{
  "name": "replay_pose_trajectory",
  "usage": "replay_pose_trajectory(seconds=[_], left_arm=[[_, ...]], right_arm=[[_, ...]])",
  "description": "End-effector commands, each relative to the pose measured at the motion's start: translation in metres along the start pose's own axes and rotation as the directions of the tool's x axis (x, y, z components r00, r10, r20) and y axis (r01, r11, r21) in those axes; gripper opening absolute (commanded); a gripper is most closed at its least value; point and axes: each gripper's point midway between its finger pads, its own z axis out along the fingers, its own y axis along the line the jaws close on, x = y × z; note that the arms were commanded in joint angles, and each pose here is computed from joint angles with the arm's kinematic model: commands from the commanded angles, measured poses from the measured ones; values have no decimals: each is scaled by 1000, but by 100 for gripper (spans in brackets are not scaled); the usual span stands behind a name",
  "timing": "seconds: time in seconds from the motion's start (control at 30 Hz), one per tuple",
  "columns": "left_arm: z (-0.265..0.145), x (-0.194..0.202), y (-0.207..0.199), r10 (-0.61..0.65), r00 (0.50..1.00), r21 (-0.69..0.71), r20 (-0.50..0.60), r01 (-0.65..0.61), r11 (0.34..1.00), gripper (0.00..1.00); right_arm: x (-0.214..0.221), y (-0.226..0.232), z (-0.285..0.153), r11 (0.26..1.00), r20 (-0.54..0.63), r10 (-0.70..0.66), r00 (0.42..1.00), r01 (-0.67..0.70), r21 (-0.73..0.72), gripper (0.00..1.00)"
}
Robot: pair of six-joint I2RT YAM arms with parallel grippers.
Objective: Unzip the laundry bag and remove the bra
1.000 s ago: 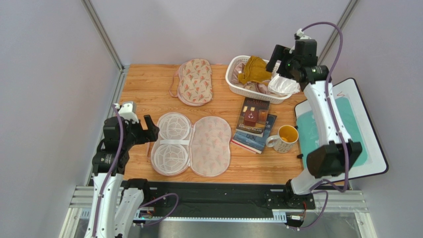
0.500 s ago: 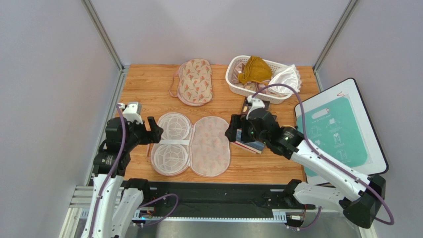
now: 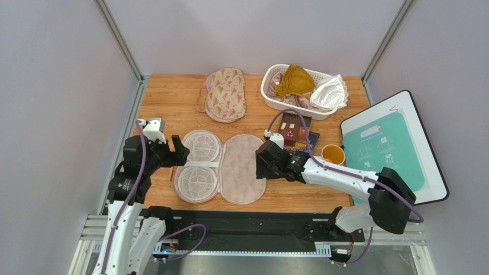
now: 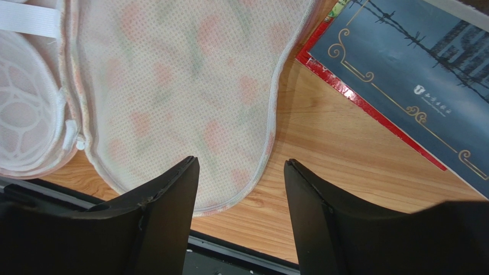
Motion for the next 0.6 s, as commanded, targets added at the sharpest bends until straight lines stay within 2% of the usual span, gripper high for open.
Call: replay_pose_trajectory(seconds=[0.0,0.4,0.47,0.57], left_arm=[[3,-2,-3,23,1000,21,6,-24,999,88],[2,-2,-6,26,1000,39,6,-26,999,88],[2,-2,-6,26,1000,39,6,-26,999,88],[2,-2,-6,26,1000,39,9,-27,999,88]], right_arm=[[-3,9,21,999,25,36,999,-36,-7,59],[25,-10,62,994,-52,41,998,-36,107,54],[29,-11,66,993,-68,39,997,-31,112,52],[31,-13,68,993,-77,42,996,-33,118,39]])
